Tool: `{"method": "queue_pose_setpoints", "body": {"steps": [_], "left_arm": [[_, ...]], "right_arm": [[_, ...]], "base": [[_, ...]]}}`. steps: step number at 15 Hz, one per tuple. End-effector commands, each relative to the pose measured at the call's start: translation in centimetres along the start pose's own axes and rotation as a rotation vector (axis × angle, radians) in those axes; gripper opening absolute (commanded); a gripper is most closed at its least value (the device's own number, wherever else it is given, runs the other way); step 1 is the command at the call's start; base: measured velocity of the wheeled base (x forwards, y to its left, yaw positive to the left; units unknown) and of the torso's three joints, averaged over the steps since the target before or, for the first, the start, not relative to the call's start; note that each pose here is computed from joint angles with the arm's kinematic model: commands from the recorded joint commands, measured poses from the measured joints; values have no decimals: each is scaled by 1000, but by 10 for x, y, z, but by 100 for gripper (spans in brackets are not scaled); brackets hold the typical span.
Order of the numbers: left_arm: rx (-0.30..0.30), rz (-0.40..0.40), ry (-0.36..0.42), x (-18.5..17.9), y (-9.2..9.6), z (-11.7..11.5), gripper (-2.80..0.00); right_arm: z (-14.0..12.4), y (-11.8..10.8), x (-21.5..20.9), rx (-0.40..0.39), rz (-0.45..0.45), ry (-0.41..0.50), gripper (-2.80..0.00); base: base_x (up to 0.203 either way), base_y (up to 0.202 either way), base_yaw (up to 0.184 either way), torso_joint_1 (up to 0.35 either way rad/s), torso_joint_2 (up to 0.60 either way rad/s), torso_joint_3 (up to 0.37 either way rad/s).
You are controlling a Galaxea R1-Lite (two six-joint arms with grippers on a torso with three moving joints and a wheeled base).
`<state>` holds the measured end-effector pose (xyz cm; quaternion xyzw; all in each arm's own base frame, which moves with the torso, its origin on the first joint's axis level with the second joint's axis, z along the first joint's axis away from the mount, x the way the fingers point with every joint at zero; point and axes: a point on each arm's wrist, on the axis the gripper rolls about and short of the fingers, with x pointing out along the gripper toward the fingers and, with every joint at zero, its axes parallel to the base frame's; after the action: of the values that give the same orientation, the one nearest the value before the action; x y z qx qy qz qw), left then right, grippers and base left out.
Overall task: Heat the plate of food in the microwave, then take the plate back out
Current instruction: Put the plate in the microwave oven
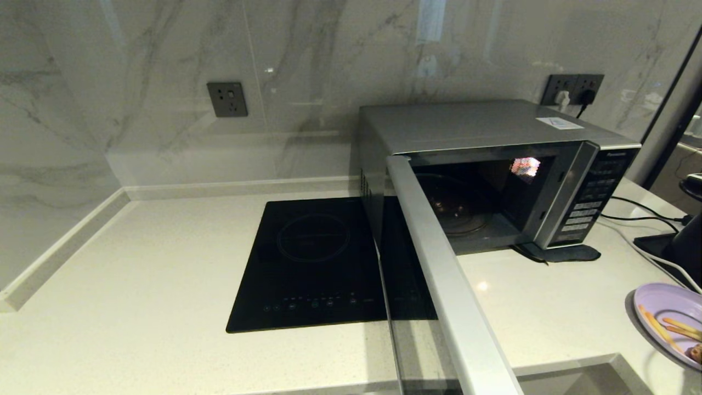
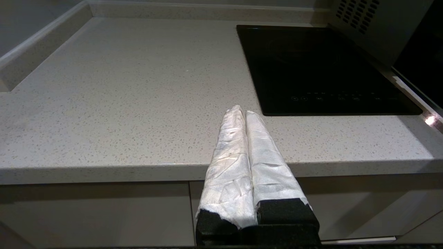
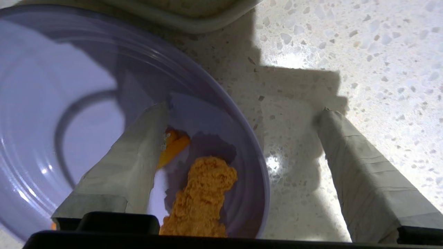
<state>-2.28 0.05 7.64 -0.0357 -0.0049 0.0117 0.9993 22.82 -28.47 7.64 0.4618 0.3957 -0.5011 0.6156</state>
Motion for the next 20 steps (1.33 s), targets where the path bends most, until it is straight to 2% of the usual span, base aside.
{"method": "queue_pose_setpoints", "body": {"steps": [1,6,7,20], "left_arm": [[-1,1,1,0,0,0,-280],[-1,1,1,0,0,0,-280],[-1,1,1,0,0,0,-280],[-1,1,1,0,0,0,-280]], "right_arm": [[-1,0,6,3,-12,15,0],[-1,-1,8,3,-14,18,0],[-1,-1,8,3,-14,19,-280],[3,-6,-3,22,-4,-5,-280]], "base": [[0,0,0,0,0,0],[0,0,0,0,0,0],[0,0,0,0,0,0],[0,0,0,0,0,0]]}}
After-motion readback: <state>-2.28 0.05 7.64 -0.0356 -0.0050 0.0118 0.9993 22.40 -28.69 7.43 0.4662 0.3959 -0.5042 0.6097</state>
